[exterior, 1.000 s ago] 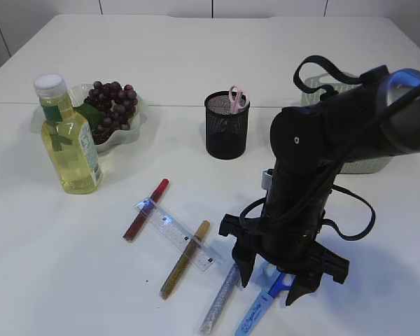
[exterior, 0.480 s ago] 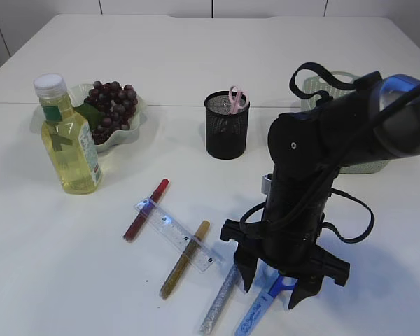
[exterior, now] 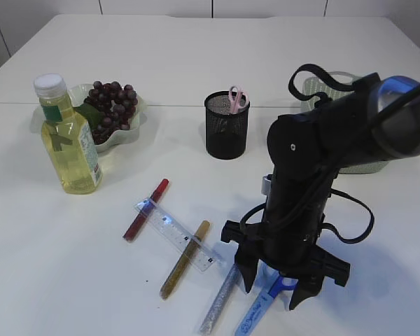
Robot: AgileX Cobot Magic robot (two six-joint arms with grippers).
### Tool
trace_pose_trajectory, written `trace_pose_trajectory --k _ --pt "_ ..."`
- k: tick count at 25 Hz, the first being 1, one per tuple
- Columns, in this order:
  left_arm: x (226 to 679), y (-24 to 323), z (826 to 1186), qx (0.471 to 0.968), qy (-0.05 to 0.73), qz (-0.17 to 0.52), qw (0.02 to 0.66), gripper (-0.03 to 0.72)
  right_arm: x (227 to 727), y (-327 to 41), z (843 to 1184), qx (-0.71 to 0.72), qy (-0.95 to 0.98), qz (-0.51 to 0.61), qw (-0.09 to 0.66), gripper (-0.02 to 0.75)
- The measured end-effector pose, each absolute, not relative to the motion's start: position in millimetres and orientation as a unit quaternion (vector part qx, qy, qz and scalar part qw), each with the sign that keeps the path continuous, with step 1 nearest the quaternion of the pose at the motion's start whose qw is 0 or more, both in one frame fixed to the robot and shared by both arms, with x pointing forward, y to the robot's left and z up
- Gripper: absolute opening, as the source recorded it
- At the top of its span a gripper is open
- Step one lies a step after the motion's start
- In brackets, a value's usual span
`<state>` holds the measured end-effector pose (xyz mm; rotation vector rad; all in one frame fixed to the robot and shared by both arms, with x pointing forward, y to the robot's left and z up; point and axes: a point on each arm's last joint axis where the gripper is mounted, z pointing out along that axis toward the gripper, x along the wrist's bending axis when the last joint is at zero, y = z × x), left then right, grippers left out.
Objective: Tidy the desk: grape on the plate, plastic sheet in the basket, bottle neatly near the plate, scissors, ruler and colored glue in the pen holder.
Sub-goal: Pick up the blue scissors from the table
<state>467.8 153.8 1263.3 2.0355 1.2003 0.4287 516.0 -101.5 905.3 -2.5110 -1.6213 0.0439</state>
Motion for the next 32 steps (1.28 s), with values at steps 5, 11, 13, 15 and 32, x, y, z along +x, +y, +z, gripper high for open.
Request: trace_pose_trajectory --k 5,11,13,15,32 --pt "467.8 153.8 1263.3 0.790 0.466 0.166 0.362 0.242 515.6 -100.4 898.2 -0.840 -0.535 0.025 0.082 0.510" --pt "467.8 153.8 1263.3 0.790 0.466 0.166 0.362 0.242 515.8 -99.8 898.2 -0.842 -0.533 0.023 0.085 0.510" --pt "467.8 153.8 1263.3 0.790 0.466 0.166 0.362 0.242 515.8 -99.8 898.2 -0.842 -0.533 0.023 0.085 0.510" --pt "467.8 153.8 1263.3 0.790 0.466 0.166 0.362 0.242 515.9 -99.7 898.2 -0.842 -0.533 0.022 0.085 0.510" --pt "467.8 153.8 1263.3 0.790 0.466 0.166 0.362 0.242 516.6 -100.7 892.8 -0.839 -0.537 0.028 0.078 0.504"
